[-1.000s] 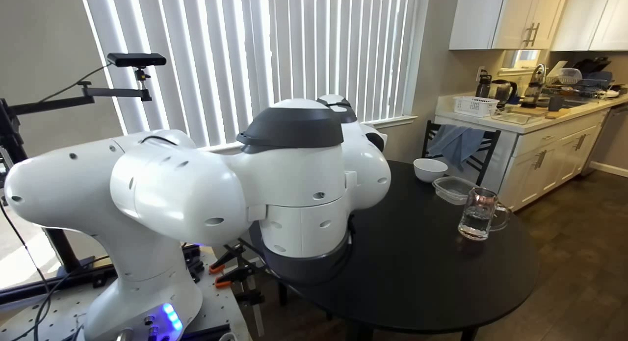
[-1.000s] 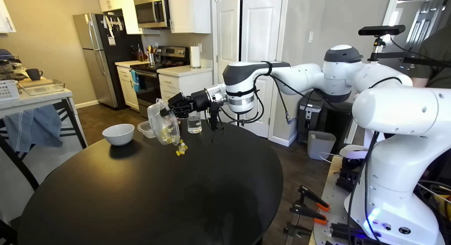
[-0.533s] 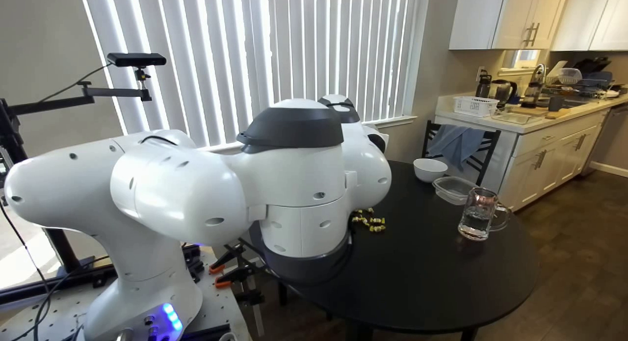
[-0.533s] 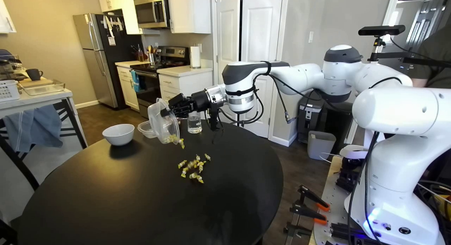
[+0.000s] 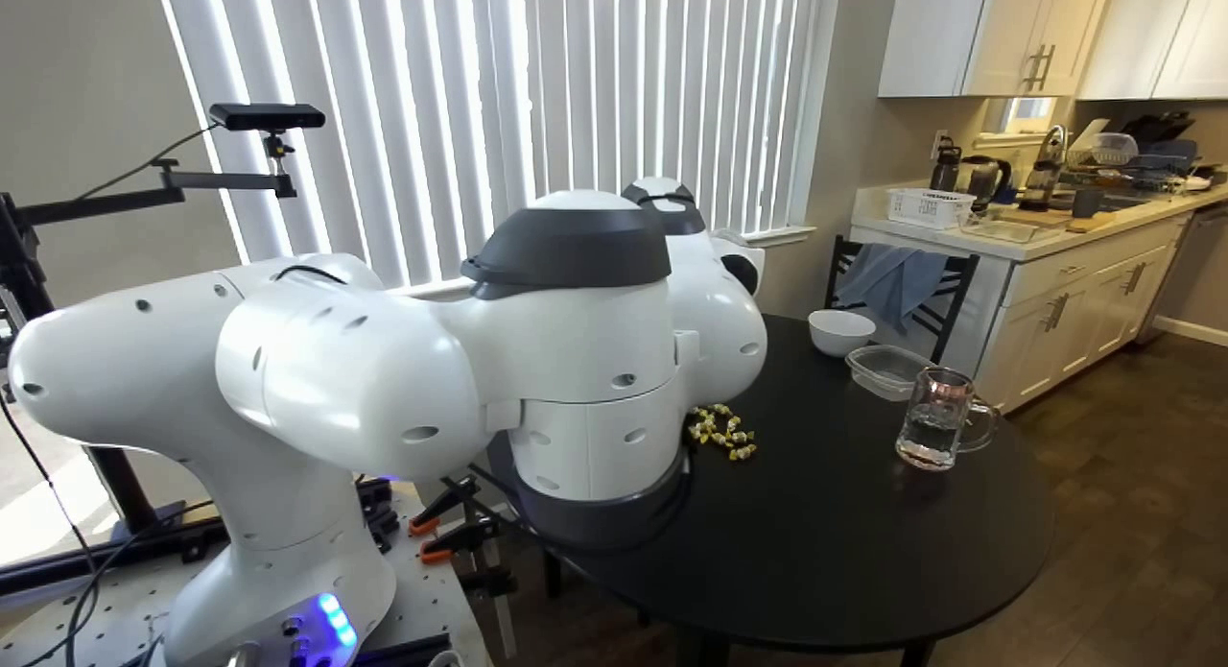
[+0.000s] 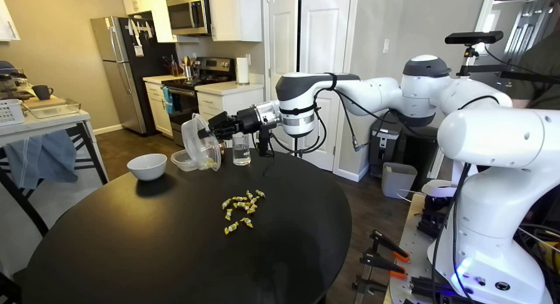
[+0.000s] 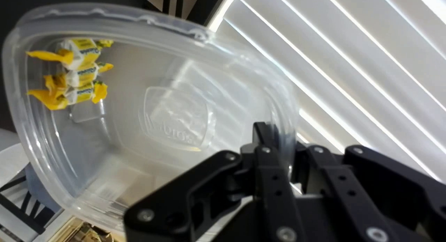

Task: Pick up the clear lunch box with candy and pour out all the candy onto the table

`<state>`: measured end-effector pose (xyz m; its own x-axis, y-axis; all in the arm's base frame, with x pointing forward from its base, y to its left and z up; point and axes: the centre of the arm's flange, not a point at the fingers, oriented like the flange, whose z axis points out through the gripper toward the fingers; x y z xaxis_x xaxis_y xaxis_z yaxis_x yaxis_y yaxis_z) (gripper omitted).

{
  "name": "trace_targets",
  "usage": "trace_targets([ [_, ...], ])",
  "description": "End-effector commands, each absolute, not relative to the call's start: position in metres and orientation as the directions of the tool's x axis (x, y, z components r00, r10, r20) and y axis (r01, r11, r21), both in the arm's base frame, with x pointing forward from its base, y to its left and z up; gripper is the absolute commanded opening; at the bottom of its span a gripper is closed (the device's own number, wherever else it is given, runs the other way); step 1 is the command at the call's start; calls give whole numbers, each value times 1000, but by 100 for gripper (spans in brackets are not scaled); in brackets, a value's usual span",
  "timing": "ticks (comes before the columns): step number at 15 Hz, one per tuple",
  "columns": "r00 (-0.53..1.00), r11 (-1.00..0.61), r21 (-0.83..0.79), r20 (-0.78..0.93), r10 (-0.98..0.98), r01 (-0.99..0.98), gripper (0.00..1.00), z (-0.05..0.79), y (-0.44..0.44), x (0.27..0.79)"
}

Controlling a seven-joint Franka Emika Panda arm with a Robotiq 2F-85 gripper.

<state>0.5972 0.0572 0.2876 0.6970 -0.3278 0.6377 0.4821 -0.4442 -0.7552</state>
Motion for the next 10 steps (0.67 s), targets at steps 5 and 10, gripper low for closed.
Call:
trace_targets([
  [5,564,-438,-632,773,-291,639,1,311,63,592],
  [10,507,-444,-590,807,-302,674,1,329,56,602],
])
